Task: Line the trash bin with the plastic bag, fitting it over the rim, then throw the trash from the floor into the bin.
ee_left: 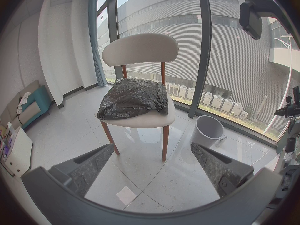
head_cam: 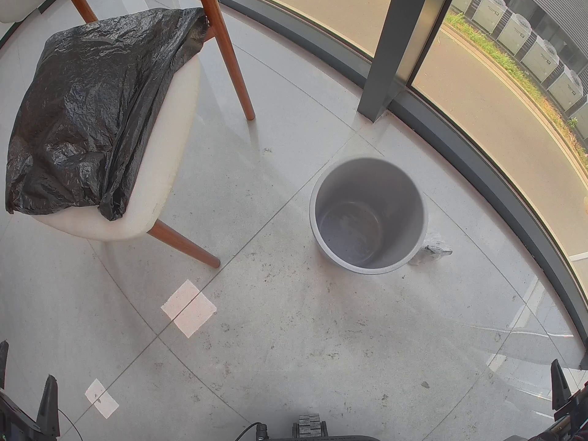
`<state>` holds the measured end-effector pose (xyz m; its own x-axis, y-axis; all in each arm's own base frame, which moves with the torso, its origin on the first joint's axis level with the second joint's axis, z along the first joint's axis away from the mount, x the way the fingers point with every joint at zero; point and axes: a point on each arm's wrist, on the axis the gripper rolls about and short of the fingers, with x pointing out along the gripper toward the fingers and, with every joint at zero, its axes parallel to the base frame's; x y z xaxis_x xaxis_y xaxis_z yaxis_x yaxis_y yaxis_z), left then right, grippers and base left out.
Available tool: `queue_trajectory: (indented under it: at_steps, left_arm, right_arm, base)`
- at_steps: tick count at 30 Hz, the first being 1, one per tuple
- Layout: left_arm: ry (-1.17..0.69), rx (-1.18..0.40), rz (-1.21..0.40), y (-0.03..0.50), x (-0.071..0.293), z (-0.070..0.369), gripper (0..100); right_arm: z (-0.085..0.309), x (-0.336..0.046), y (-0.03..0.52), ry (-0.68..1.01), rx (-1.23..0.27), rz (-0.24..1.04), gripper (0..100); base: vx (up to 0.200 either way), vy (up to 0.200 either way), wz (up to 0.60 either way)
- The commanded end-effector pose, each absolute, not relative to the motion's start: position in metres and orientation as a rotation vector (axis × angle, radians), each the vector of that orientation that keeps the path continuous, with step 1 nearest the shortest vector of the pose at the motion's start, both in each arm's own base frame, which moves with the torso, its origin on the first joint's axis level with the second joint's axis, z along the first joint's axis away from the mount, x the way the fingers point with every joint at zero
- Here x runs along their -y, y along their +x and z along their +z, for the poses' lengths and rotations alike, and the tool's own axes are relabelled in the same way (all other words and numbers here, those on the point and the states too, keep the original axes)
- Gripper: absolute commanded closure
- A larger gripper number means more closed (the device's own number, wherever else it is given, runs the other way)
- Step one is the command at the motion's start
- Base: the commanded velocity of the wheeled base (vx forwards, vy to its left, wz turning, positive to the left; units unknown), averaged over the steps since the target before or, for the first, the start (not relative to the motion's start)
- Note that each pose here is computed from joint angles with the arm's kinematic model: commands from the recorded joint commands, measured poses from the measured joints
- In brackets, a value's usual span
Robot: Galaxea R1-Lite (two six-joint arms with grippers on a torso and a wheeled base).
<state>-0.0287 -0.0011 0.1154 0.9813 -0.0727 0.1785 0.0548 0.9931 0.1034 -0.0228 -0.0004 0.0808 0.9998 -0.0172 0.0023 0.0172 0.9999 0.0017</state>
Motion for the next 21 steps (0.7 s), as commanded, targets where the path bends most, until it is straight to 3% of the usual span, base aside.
queue_trajectory:
  at_steps: [1, 3, 12, 21]
  left_arm:
    - [0.100, 0.080, -0.059, -0.010, 0.001, 0.171, 0]
    - [0.093, 0.052, -0.061, 0.010, 0.001, 0.209, 0]
    - [0.064, 0.027, -0.116, 0.087, 0.004, 0.296, 0]
    - [0.066, 0.000, -0.273, 0.145, 0.011, 0.327, 0]
  right_arm:
    - [0.076, 0.000, -0.023, 0.003, 0.003, -0.015, 0]
    - [0.076, 0.000, -0.023, 0.003, 0.005, -0.014, 0]
    - [0.076, 0.000, -0.023, 0.005, 0.003, -0.014, 0]
    - [0.077, 0.000, -0.023, 0.005, 0.006, -0.012, 0]
  base:
    - [0.000, 0.000, 0.00]
    - [0.000, 0.000, 0.00]
    - [0.000, 0.000, 0.00]
    - [0.000, 0.000, 0.00]
